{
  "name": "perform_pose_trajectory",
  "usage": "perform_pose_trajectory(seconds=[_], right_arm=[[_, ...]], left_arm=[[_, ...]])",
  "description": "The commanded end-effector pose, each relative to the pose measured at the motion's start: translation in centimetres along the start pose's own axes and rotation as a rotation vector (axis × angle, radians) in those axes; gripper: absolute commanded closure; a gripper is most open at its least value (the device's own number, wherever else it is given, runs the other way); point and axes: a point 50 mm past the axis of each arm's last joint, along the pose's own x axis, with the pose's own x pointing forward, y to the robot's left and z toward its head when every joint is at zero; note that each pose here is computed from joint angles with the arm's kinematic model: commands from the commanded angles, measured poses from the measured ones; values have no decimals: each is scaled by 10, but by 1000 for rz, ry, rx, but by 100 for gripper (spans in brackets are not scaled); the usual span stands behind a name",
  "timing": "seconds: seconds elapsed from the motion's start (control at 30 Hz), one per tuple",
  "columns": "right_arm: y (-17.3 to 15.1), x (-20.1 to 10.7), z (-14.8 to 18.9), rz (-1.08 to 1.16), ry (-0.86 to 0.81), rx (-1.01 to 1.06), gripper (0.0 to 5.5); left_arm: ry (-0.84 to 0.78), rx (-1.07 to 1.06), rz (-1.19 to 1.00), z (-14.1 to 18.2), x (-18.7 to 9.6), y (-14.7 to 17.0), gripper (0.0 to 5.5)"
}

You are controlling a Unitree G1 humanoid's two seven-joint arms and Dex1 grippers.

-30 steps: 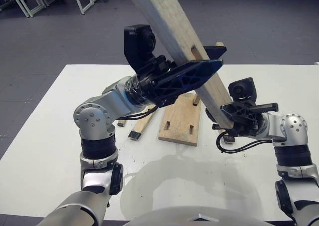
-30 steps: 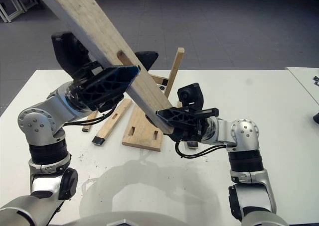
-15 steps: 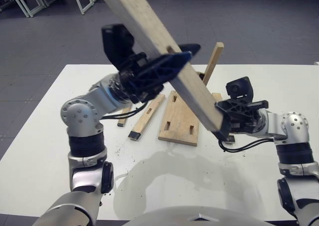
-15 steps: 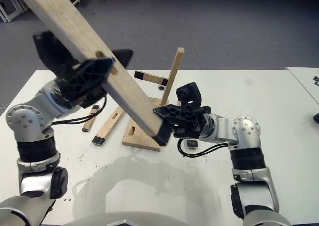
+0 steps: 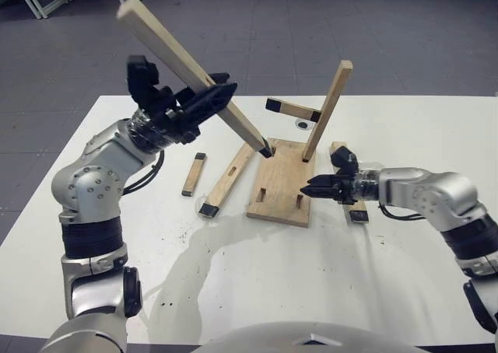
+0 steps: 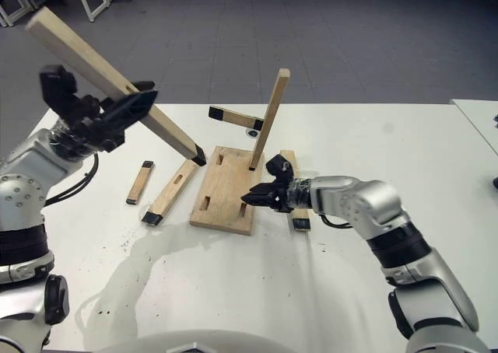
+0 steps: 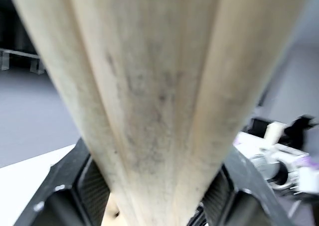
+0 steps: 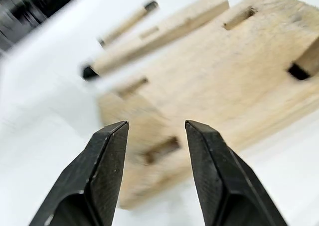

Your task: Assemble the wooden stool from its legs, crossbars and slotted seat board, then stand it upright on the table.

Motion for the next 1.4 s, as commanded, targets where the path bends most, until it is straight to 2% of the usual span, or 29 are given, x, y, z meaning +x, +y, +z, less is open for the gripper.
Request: perform_pose_trajectory(seconds=[0.03, 0.13, 0.27, 0.47, 0.63, 0.77, 1.07, 1.4], right_arm=[[1, 22, 9, -27, 199, -641, 340], [7, 27, 4, 42, 274, -837, 340], [17, 18, -5, 243, 345, -1034, 340], [18, -33, -21, 521, 353, -1270, 340], [5, -57, -22, 512, 392, -1434, 340], [4, -53, -11, 448, 324, -1451, 340], [12, -55, 6, 354, 239, -1448, 340], [19, -51, 2, 351, 221, -1417, 340]], left_arm=[[100, 93, 143, -28, -1, 10, 335], [119, 116, 157, -32, -2, 12, 335], [137, 111, 124, -38, -1, 11, 335], [169, 31, 34, -64, 6, 9, 335], [169, -24, -15, -89, 12, 4, 335], [174, -95, -56, -103, 12, -6, 335], [166, -76, 23, -119, 17, 6, 335], [246, -9, 12, -127, 20, 20, 335]])
